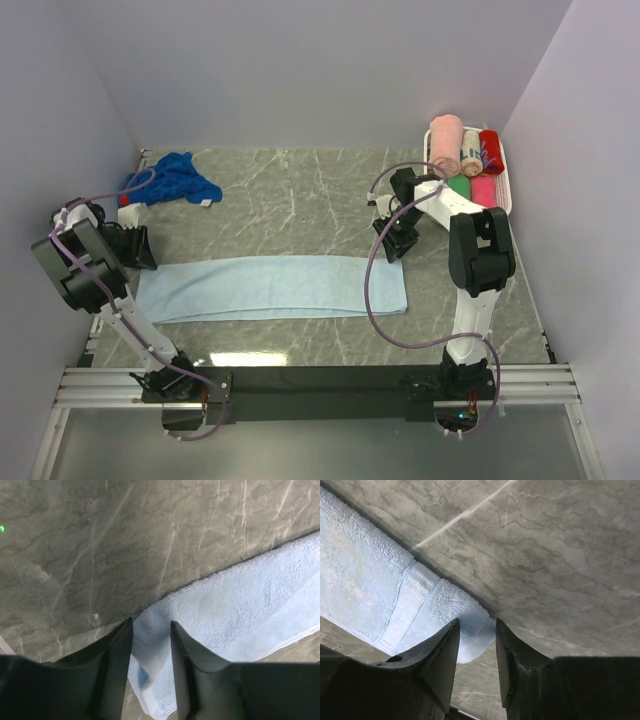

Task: Roll the towels
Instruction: Fold the towel

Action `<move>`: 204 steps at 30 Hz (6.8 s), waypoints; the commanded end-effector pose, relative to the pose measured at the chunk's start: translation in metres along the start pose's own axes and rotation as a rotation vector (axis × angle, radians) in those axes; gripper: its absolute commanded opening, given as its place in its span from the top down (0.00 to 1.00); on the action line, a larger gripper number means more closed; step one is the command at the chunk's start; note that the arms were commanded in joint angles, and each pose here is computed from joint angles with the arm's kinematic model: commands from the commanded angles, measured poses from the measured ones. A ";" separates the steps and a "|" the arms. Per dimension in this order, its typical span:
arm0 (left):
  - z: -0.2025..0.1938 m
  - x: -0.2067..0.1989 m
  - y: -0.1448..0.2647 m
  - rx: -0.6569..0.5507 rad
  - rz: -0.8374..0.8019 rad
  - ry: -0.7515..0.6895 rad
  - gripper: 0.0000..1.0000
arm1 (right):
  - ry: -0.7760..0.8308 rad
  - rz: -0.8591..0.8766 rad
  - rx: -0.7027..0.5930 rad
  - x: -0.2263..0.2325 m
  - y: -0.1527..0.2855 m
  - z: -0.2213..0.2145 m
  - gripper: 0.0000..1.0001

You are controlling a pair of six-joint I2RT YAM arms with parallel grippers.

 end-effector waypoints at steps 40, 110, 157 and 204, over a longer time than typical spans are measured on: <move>0.091 0.017 0.021 -0.306 0.155 0.022 0.99 | -0.019 -0.423 -0.154 -0.069 0.019 0.066 1.00; 0.015 -0.137 0.035 -0.175 -0.294 -0.526 0.62 | 0.314 0.029 -0.488 0.076 0.098 0.090 0.83; 0.045 -0.099 0.034 -0.299 -0.188 0.072 0.45 | 0.884 -0.221 -0.245 0.263 -0.071 0.126 0.68; 0.026 -0.119 0.055 -0.323 -0.286 -0.123 0.57 | 0.852 -0.092 -0.157 0.262 -0.086 0.107 1.00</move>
Point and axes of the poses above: each gripper's point midway between its finger pads, its own y axis back along the fingers, its own x axis along the line the jaws close on, z = x × y, the point moved 5 cm from there along y, back along the fingers, and after that the axes turned 8 degrees about y, right-handed, at the moved point
